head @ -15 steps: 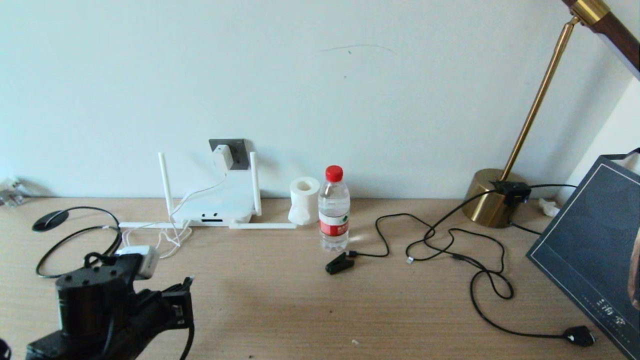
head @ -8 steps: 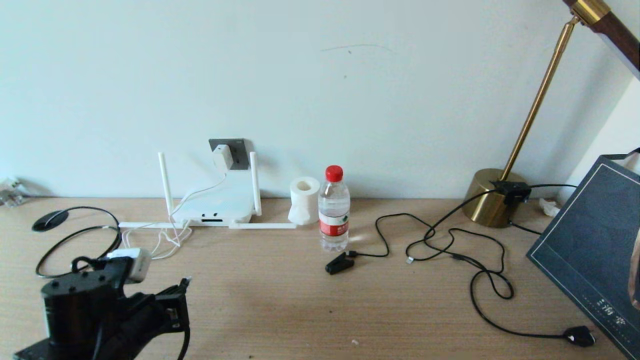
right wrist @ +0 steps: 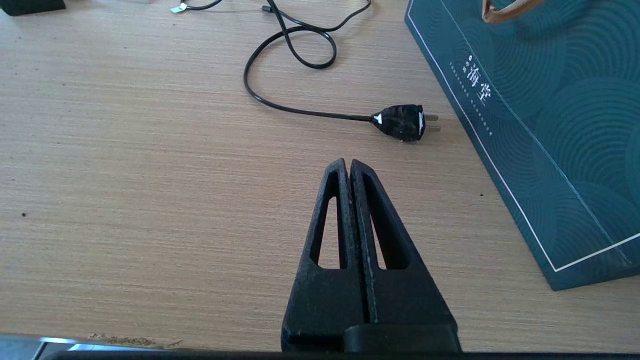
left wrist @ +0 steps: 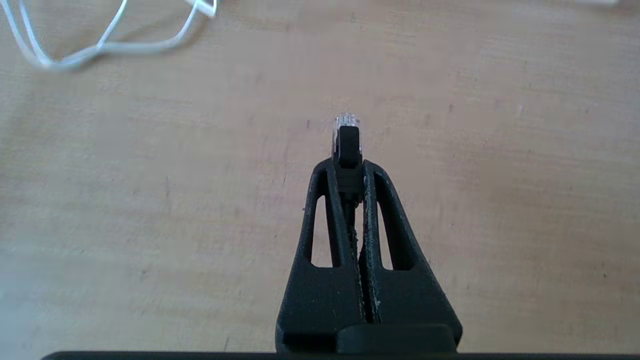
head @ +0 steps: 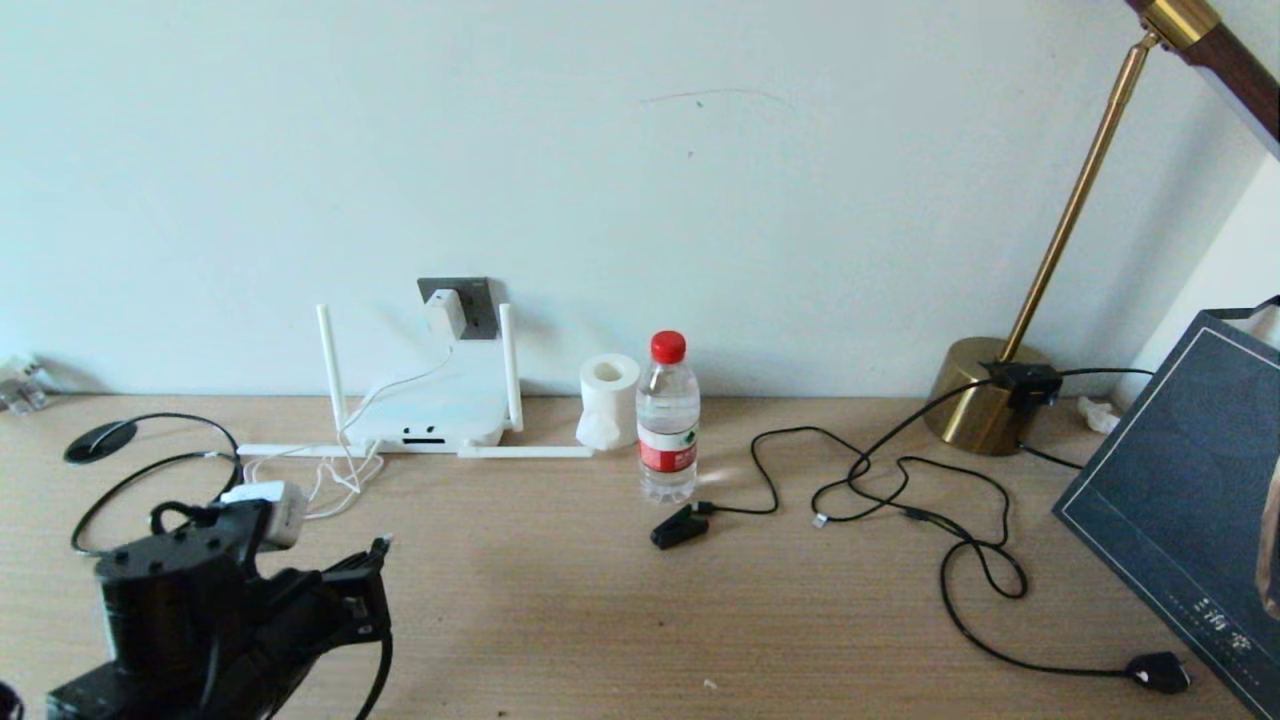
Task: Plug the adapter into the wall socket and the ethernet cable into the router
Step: Align cable and router interface
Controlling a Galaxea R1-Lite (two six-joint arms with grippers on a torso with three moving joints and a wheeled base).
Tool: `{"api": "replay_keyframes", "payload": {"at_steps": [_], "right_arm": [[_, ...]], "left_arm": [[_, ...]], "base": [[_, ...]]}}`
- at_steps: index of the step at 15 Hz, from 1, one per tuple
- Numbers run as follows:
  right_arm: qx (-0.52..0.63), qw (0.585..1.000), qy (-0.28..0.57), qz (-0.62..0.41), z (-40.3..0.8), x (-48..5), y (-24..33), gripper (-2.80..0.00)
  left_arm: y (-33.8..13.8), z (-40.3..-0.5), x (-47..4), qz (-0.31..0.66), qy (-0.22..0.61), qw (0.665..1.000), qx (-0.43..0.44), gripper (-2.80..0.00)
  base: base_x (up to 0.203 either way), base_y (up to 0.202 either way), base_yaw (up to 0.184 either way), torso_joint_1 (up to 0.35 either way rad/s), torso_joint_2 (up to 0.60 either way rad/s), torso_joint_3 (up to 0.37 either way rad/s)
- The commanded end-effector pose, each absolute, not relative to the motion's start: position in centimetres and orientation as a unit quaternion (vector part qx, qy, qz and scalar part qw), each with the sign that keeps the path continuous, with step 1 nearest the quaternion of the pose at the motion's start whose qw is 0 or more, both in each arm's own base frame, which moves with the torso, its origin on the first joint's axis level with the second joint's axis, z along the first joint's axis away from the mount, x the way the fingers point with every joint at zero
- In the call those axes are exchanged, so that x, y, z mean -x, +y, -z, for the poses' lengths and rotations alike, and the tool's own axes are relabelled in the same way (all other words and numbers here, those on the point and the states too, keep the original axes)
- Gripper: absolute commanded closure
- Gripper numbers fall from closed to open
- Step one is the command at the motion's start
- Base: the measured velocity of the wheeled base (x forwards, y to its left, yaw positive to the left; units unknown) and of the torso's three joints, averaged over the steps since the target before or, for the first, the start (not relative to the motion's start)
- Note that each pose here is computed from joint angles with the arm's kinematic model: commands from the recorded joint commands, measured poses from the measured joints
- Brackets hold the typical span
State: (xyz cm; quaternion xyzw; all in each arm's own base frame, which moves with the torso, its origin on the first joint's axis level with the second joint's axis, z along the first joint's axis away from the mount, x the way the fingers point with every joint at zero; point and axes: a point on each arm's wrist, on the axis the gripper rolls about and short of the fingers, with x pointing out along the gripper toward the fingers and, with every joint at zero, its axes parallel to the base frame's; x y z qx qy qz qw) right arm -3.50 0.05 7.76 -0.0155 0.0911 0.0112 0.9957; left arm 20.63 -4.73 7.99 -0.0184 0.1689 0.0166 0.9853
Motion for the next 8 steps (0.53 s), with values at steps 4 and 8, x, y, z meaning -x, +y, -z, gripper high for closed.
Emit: {"api": "replay_keyframes", "payload": {"at_steps": [4,8], "right_arm": [[0.016,0.996,0.092,-0.012,-7.75,3.51,0.06,0.0],[0.017,0.996,0.092,-0.012,-7.75,3.51,0.05,0.0]], "left_arm": [[-5.25,-6.84,-22.21,-0.034,0.158,0.987,0.016,0.0],[-5.06,-6.73,-21.64,-0.037,0.15,0.988,0.017,0.0]], "base": [[0.0,0.0,0.0,0.0,0.0,0.0],[0.0,0.0,0.0,0.0,0.0,0.0]]}}
